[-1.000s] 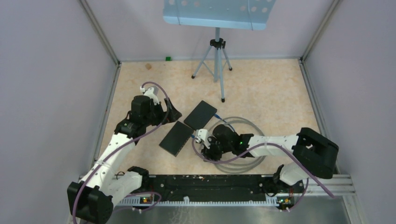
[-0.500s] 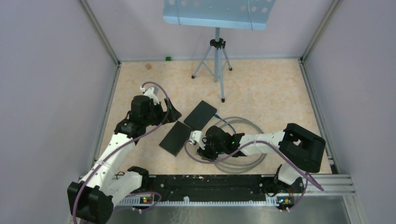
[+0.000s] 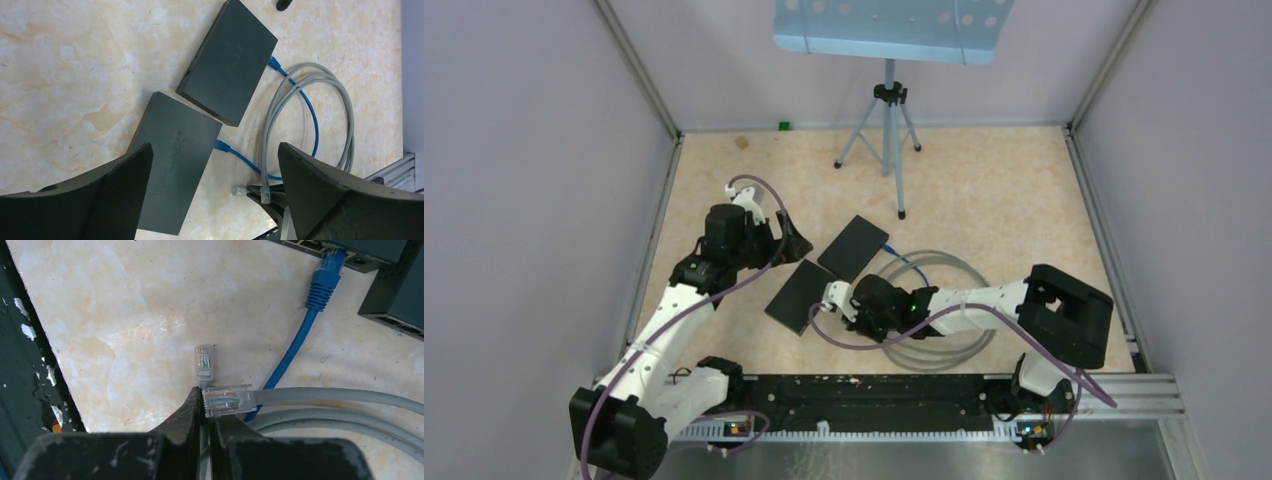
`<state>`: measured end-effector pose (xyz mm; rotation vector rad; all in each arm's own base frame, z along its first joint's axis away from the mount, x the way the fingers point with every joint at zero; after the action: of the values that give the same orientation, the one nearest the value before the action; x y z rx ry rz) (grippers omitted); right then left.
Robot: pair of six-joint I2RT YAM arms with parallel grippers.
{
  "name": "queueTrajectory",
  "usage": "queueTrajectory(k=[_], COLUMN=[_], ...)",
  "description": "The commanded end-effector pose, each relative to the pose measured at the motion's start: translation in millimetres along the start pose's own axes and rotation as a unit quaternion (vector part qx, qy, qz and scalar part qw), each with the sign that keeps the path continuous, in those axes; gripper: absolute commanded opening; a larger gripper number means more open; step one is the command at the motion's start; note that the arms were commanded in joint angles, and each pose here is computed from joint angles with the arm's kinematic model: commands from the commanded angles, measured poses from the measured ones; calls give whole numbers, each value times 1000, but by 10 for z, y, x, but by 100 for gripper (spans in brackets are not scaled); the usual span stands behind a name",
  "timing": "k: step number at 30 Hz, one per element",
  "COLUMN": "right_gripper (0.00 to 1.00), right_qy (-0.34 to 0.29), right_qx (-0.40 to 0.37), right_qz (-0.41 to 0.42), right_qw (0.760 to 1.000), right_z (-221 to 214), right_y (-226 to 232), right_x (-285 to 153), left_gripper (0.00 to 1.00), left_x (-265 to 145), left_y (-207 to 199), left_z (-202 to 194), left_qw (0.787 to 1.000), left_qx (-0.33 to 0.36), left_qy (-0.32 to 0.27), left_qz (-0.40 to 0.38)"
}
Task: Insert the plug into the switch port
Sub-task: Move the connector to the center of the board.
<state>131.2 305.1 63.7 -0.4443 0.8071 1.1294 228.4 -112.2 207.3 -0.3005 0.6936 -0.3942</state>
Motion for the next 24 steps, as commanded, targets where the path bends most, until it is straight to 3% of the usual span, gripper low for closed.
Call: queueTrajectory(k=[1,10,19,24], right_gripper=[0,0,0,0], right_qy=[-16,-226,-372,-443], right_qx=[19,43,36,37], right_qz=[-27,26,31,17], right_qw=[999,973,927,896], right_z=[111,561,642,786], right_y=[-10,153,161,134], right_x=[-133,-764,-1230,-1564], left_gripper=[99,99,99,98], left_x=[-30,-276,-698,-847], left_y=[-32,-345,-792,-962], left_z=[90,252,422,440], left_qw=[1000,989,939,910], left_qx=[10,33,72,86], left_qy=[-21,-82,-169,-173], left_qz=[-11,-120,-290,-367])
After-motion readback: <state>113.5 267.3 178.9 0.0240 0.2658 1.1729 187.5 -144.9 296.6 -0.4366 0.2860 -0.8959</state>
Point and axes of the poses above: each gripper's point midway between its finger pads, its own x axis out along the fingers, its own y axis along the line the jaws close on, z = x × y, the point moved 6 cm from there along -x, back along the fingers, and after that the axes turned 10 degrees about x, right-handed, at the moved point
